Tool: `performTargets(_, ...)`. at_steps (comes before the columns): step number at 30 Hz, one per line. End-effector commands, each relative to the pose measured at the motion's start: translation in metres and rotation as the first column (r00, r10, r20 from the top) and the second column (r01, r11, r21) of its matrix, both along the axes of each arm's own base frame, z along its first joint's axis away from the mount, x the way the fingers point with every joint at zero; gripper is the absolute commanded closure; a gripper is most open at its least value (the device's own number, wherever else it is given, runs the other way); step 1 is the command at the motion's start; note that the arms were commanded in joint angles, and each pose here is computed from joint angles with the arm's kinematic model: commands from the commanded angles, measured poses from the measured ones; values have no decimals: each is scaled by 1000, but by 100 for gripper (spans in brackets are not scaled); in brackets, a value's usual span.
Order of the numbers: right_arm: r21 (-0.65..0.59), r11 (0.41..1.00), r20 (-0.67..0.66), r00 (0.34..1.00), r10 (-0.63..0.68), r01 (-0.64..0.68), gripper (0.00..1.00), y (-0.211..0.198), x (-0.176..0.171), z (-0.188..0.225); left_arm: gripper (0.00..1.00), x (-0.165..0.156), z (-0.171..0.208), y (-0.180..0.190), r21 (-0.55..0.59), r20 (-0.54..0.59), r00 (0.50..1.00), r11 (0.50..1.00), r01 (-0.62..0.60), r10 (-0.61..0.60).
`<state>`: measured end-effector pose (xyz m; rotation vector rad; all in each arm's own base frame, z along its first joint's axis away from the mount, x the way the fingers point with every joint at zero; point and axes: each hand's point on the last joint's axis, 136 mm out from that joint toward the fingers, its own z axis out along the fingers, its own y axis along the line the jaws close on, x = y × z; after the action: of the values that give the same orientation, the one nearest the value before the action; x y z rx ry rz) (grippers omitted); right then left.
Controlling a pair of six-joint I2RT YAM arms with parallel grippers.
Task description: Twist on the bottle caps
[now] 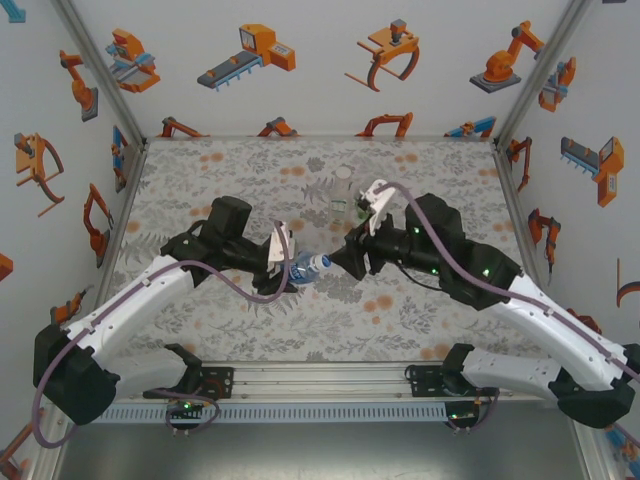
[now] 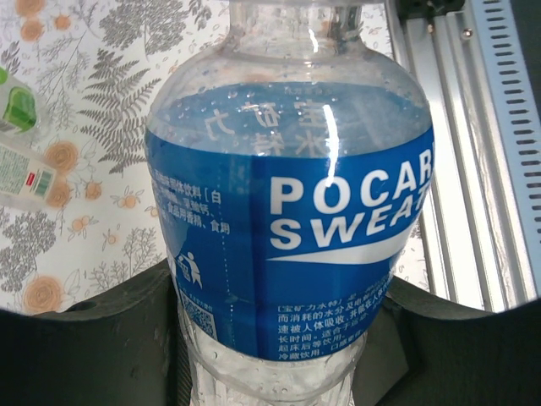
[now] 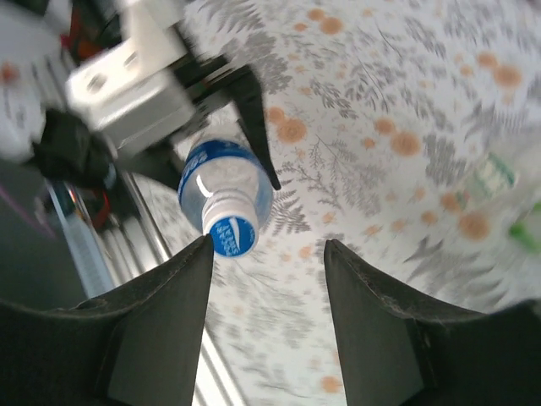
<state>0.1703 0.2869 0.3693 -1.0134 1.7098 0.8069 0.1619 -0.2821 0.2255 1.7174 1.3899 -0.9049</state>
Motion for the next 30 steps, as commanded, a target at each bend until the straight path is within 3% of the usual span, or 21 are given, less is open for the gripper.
performTargets(1,-181,919,279,878,390,-351,47,10,-42,1,100,-16,15,-3,-54,6,995,994,98,-98)
performTargets(3,-252,860,317,801,507,-444,47,12,-55,-8,100,-18,16,-4,-63,3,994,992,113,-113)
performTargets(7,-283,816,320,753,576,-504,47,20,-60,-11,100,-21,16,-3,-65,3,992,990,126,-126)
performTargets(21,-273,792,305,731,610,-547,60,36,-59,-16,100,-24,17,-1,-60,2,990,989,139,-139)
performTargets(25,-282,795,270,751,603,-537,71,35,-57,-23,100,-23,19,-1,-60,7,991,989,136,-136)
performTargets(30,-185,891,105,893,438,-415,85,38,-38,-32,100,-22,18,-1,-54,8,992,990,129,-129)
